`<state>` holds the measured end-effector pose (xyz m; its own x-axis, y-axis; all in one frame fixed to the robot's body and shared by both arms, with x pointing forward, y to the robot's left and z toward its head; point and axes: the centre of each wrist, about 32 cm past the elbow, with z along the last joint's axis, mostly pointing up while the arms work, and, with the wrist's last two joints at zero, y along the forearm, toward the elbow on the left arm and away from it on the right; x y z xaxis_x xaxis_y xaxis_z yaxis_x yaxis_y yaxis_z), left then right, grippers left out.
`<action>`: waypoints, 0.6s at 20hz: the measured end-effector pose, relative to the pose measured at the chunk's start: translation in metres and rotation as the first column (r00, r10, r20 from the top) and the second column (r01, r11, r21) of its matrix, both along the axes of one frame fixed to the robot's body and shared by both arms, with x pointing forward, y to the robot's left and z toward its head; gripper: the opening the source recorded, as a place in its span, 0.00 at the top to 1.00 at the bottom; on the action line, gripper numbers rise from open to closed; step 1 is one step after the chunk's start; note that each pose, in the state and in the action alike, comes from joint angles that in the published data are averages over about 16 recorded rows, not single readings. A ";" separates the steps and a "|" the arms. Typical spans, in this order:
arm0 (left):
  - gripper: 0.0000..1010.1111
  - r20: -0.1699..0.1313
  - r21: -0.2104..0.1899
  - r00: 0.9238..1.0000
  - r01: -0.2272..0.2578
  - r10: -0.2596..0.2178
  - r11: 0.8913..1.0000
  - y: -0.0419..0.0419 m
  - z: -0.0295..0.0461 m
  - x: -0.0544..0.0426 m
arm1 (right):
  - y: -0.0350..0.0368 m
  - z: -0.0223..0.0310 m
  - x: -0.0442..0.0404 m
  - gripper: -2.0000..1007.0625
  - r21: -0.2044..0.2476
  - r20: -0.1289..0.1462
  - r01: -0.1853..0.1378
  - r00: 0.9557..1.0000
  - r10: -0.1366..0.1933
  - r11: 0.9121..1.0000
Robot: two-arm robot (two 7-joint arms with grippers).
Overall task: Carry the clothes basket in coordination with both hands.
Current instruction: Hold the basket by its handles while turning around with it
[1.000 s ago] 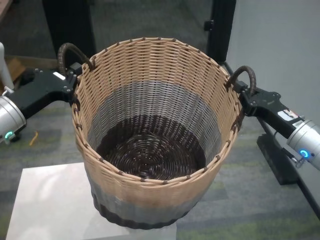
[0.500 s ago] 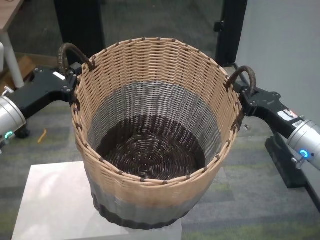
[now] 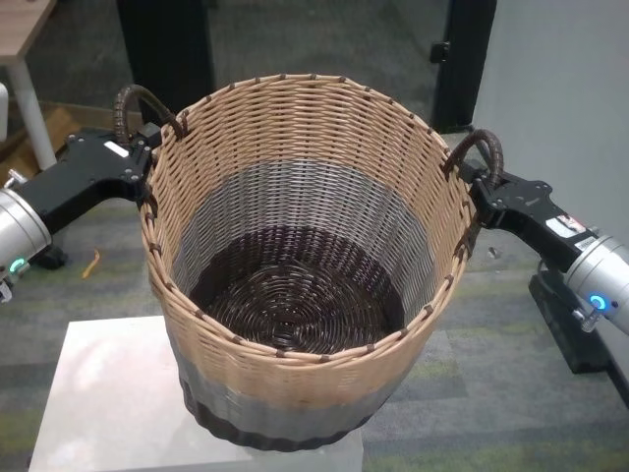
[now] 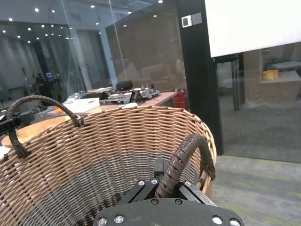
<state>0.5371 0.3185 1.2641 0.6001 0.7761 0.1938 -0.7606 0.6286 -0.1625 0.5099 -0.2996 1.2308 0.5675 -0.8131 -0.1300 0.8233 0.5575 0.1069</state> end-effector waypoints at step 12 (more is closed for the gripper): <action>1.00 -0.032 -0.008 0.999 -0.038 0.038 0.999 0.0118 -0.0116 0.0049 | 0.0046 -0.0058 0.0016 0.99 -0.031 0.009 0.020 1.000 -0.019 0.999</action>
<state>0.5420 0.3304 1.2525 0.5761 0.7998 0.1685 -0.7886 0.5981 -0.1428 0.5115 -0.2950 1.2249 0.5525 -0.8275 -0.0999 0.8331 0.5445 0.0967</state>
